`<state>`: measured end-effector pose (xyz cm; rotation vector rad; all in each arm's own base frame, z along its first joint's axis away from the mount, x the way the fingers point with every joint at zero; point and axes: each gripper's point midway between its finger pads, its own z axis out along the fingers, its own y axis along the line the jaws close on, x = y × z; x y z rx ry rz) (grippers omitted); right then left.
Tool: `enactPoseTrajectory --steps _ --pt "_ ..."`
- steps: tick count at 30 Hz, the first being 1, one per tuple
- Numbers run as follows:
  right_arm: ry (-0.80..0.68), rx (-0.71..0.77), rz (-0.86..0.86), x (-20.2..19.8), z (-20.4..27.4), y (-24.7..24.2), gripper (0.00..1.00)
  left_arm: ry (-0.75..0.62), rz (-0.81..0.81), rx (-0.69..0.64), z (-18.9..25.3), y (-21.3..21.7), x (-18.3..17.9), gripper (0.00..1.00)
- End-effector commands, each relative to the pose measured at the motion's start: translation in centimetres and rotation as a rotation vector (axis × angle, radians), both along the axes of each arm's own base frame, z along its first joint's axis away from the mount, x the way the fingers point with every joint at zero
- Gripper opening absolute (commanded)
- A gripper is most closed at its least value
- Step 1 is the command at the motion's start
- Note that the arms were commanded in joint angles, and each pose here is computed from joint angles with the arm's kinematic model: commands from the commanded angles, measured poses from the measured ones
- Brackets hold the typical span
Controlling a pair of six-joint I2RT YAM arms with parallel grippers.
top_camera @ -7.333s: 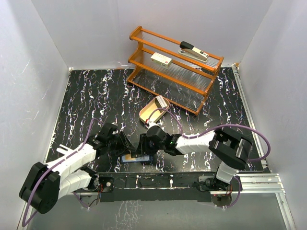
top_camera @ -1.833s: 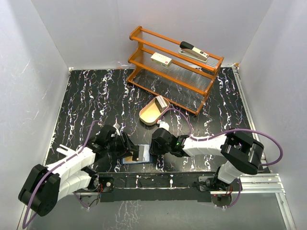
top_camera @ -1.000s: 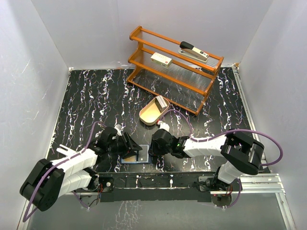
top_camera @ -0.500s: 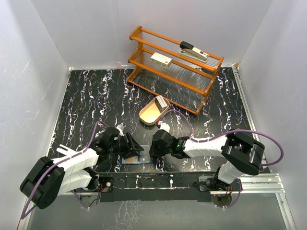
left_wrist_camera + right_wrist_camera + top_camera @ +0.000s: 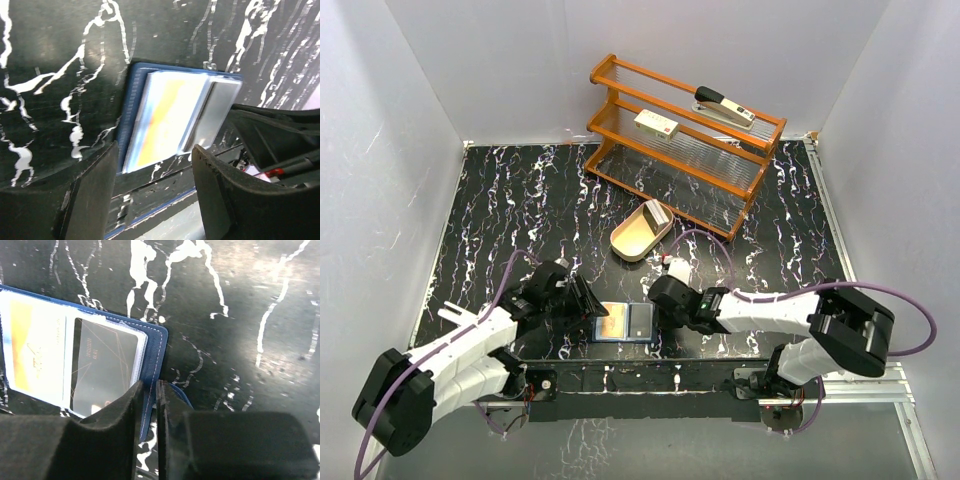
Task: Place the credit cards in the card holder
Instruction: Insert the credit card into the card holder.
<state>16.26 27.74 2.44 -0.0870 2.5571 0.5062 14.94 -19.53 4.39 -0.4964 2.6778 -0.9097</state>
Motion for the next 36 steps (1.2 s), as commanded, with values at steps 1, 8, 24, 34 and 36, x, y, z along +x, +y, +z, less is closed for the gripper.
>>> enactPoseTrajectory --steps 1,8,24,34,36 --pt "-0.056 -0.050 -0.026 0.8 2.3 -1.5 0.20 0.040 0.000 0.050 -0.4 1.0 -0.4 0.59" --pt "-0.058 0.163 0.056 0.8 6.9 3.5 0.26 0.014 0.008 -0.061 0.8 0.2 0.2 0.58" --pt "0.015 0.182 0.098 1.2 4.2 9.3 0.19 0.051 0.038 -0.202 1.3 -0.2 0.9 0.59" --pt "0.068 0.063 0.077 0.5 -0.2 7.1 0.01 0.041 -0.021 -0.245 1.0 -1.2 1.1 0.59" --pt "0.070 0.063 0.074 0.3 -0.4 6.9 0.01 0.040 -0.026 -0.250 0.9 -1.3 1.2 0.59"
